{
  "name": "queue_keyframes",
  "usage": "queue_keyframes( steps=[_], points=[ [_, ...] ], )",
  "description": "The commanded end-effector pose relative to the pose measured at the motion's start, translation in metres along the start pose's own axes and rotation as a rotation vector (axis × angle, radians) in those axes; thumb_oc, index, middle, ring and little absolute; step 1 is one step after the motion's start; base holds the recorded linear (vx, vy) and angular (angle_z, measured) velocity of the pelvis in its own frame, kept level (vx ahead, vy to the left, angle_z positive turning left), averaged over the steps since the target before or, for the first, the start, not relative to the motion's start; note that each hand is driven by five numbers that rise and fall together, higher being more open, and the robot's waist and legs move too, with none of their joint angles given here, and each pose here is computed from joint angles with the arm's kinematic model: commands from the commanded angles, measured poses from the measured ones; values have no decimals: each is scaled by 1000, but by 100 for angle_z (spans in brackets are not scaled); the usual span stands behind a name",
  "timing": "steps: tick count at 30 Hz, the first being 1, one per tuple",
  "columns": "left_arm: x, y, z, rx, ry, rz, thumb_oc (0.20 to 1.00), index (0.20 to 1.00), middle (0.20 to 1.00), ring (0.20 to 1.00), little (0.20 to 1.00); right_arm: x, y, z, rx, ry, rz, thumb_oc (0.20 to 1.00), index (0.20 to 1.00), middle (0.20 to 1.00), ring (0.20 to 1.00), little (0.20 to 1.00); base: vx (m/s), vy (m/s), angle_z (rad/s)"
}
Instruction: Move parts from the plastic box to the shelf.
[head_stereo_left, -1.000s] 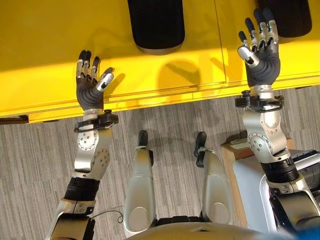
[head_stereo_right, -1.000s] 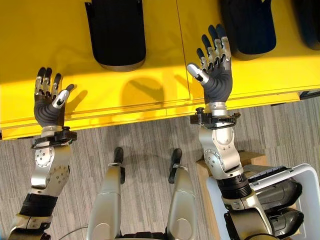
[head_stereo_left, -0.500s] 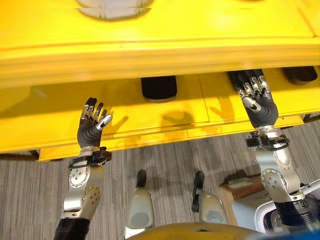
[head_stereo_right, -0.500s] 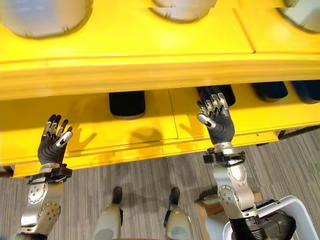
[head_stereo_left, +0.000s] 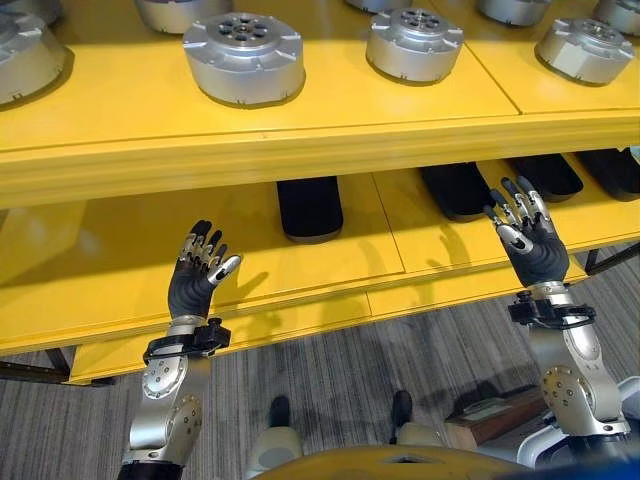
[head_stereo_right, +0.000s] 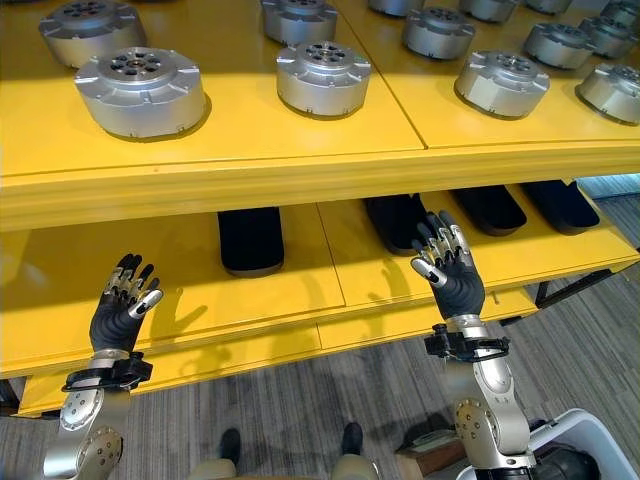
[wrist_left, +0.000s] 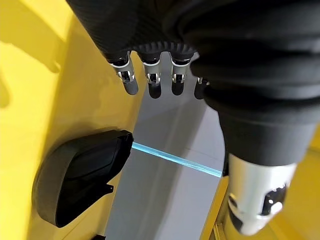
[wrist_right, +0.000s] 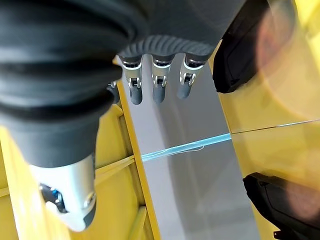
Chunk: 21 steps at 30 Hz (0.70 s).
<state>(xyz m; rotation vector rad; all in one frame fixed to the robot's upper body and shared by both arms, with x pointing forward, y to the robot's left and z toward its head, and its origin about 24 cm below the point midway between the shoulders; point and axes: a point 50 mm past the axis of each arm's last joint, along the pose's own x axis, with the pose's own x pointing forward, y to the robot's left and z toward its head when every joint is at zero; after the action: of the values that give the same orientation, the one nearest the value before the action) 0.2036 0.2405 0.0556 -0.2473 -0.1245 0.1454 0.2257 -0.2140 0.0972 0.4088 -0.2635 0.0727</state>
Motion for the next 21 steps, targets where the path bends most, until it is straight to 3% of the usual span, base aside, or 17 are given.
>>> queue_keyframes(
  steps=[1, 4, 8, 14, 21],
  points=[
    [6, -6, 32, 104, -148, -92, 1000, 1000, 1000, 1000, 1000, -1, 2, 17, 7, -95, 11, 1000, 1000, 1000, 1000, 1000, -93, 152, -12],
    [8, -6, 35, 121, -155, -92, 1000, 1000, 1000, 1000, 1000, 1, 5, 15, 34, -105, 4, 1000, 1000, 1000, 1000, 1000, -149, 108, -31],
    [8, -1, 45, 141, -196, -58, 1000, 1000, 1000, 1000, 1000, 18, 24, 12, 66, -113, 88, 1000, 1000, 1000, 1000, 1000, -76, 139, -208],
    [-8, 21, 36, 130, -135, 70, 1000, 1000, 1000, 1000, 1000, 16, 27, 6, 106, -81, 87, 1000, 1000, 1000, 1000, 1000, -25, -58, -84],
    [-18, 23, 25, 100, -81, 77, 1000, 1000, 1000, 1000, 1000, 3, 16, 8, 89, -64, 64, 1000, 1000, 1000, 1000, 1000, 48, -118, -25]
  ],
)
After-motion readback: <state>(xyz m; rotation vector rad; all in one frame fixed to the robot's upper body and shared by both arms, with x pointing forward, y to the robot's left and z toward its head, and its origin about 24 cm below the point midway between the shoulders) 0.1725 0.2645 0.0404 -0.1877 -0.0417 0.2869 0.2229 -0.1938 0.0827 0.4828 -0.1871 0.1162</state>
